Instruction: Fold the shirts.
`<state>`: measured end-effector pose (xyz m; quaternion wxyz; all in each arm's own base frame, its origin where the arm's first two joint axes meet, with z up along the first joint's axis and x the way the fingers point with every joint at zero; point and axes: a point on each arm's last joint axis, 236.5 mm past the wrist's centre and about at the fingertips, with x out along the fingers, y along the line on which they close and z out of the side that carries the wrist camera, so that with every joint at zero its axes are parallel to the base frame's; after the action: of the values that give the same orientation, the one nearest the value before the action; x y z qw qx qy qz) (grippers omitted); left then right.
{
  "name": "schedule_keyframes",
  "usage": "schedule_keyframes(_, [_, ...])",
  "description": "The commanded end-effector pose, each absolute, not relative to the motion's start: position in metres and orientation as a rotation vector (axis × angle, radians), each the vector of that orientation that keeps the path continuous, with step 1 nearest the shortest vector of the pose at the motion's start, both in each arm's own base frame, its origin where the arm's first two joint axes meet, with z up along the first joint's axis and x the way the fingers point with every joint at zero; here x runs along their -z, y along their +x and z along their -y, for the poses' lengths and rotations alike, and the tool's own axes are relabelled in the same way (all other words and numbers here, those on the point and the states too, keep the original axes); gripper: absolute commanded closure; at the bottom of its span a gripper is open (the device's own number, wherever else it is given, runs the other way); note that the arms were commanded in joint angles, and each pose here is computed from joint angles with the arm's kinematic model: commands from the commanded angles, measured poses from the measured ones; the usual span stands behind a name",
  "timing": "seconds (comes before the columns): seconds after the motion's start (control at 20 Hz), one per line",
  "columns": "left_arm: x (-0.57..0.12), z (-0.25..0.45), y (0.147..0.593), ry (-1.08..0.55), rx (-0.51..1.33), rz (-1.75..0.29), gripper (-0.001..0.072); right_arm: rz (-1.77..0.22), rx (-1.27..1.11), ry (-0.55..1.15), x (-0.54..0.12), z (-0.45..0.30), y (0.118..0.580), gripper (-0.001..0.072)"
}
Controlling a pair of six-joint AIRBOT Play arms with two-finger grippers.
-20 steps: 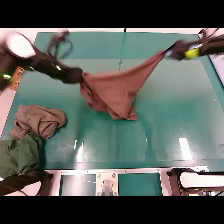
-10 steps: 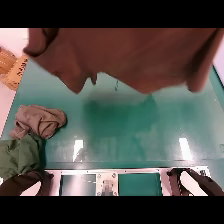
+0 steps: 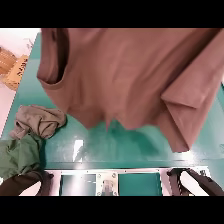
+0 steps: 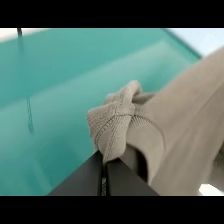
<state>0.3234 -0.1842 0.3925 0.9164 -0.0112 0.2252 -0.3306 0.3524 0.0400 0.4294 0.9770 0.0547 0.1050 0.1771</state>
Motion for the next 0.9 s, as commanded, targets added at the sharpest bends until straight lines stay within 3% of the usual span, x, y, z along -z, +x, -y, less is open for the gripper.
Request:
schedule_keyframes(0.0, [-0.318, 0.196, 0.375, -0.016, 0.677, -0.648, 0.0685, -0.371, -0.357, 0.185, -0.363, -0.023, 0.412, 0.0694])
schedule_keyframes(0.25, [-0.146, 0.226, 0.462, -0.025, 0.717, -0.977, 0.0685, -0.751, -0.396, 0.335, -0.174, -0.022, 0.493, 0.0694])
schedule_keyframes(0.4, [-0.06, 0.251, 0.502, -0.153, 0.727, -1.06, 0.0684, -0.947, -0.395, 0.428, -0.072, -0.025, 0.511, 0.0694])
schedule_keyframes(0.55, [-0.007, 0.267, 0.519, -0.275, 0.721, -1.113, 0.0682, -1.044, -0.375, 0.493, -0.02, -0.025, 0.516, 0.0693])
schedule_keyframes(0.6, [0.0, 0.267, 0.519, -0.29, 0.719, -1.129, 0.0497, -1.05, -0.356, 0.517, -0.017, -0.021, 0.517, 0.0647])
schedule_keyframes(0.65, [0.001, 0.263, 0.52, -0.291, 0.706, -1.134, 0.0116, -1.05, -0.33, 0.548, -0.019, -0.014, 0.518, 0.0481])
schedule_keyframes(0.7, [-0.006, 0.256, 0.522, -0.312, 0.691, -1.138, 0.0035, -1.051, -0.299, 0.59, -0.026, -0.003, 0.516, 0.04])
schedule_keyframes(0.75, [-0.014, 0.246, 0.523, -0.318, 0.689, -1.142, 0.0034, -1.047, -0.267, 0.628, -0.036, 0.012, 0.512, 0.043])
schedule_keyframes(0.8, [-0.023, 0.235, 0.521, -0.314, 0.697, -1.157, 0.0055, -1.044, -0.236, 0.651, -0.045, 0.029, 0.504, 0.0448])
schedule_keyframes(0.85, [-0.03, 0.221, 0.518, -0.311, 0.705, -1.18, 0.0126, -1.057, -0.21, 0.67, -0.051, 0.044, 0.492, 0.0449])
